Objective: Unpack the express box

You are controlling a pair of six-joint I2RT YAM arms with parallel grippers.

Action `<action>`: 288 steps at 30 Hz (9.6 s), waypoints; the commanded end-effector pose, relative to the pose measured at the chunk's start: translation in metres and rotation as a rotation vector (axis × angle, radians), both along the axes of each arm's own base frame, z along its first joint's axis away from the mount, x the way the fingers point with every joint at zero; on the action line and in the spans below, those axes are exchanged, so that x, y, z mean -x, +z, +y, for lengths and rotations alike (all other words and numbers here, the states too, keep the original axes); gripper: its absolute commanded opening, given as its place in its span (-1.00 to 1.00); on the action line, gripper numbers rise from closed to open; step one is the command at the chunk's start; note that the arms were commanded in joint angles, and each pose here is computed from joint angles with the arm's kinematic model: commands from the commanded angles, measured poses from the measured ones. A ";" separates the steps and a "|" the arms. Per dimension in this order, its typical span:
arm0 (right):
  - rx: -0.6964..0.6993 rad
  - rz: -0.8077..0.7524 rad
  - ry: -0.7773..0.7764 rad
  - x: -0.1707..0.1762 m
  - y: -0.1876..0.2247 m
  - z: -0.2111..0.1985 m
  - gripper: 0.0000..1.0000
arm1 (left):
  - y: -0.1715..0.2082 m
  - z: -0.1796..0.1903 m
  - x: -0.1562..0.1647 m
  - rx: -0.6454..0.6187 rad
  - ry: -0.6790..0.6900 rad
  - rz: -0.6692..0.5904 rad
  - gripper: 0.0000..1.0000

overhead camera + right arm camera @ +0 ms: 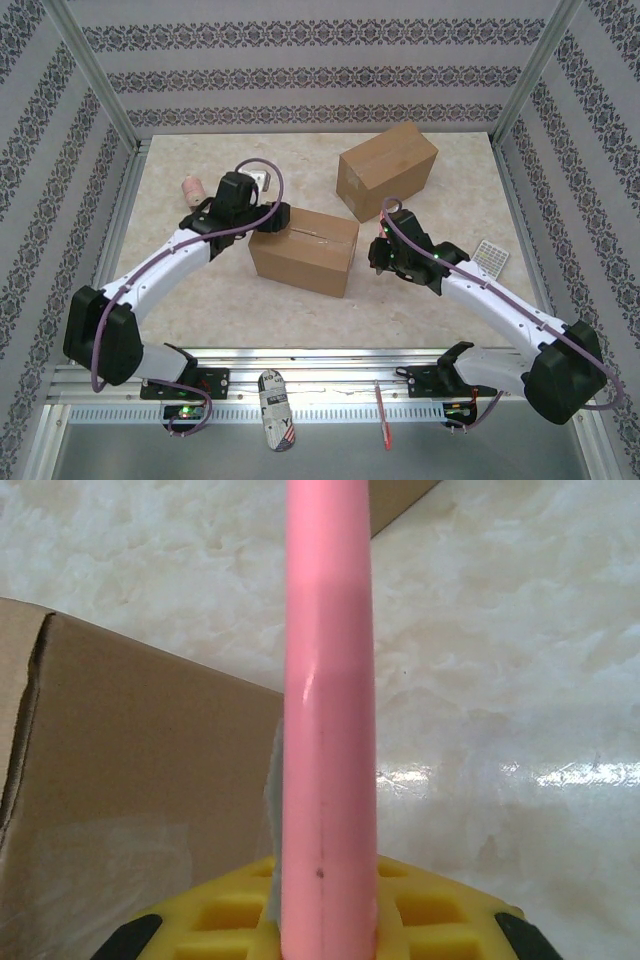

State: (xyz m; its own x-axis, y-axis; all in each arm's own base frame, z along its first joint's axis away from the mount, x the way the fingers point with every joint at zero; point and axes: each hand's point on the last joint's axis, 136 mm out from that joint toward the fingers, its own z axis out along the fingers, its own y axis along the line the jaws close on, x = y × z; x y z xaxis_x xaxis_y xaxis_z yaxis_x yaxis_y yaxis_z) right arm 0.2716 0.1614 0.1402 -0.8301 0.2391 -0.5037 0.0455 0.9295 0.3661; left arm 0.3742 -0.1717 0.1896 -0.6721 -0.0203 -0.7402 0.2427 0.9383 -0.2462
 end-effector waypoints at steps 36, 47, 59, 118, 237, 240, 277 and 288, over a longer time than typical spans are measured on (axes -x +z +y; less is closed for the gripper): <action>-0.212 0.036 0.073 0.020 0.020 0.025 -1.00 | -0.103 0.029 0.043 -0.028 0.075 0.087 0.37; -0.474 0.120 0.209 0.061 0.046 0.035 -1.00 | -0.111 0.031 0.046 -0.045 0.071 0.119 0.39; -0.639 0.241 0.312 0.085 0.045 0.041 -1.00 | -0.121 0.035 0.048 -0.076 0.079 0.144 0.39; -0.606 0.220 0.286 0.086 0.047 0.047 -1.00 | -0.121 0.035 0.045 -0.094 0.082 0.156 0.39; -0.532 0.213 0.253 0.129 0.038 0.044 -1.00 | -0.142 0.040 0.046 -0.145 0.117 0.257 0.38; -0.515 0.179 0.217 0.122 0.036 0.037 -1.00 | -0.126 0.037 0.039 -0.126 0.113 0.216 0.38; -0.230 0.247 -0.229 0.055 -0.143 -0.034 -1.00 | 0.052 0.021 0.008 0.047 0.097 -0.126 0.92; -0.189 0.312 -0.300 0.064 -0.168 -0.044 -1.00 | 0.055 0.021 0.017 0.046 0.078 -0.118 0.94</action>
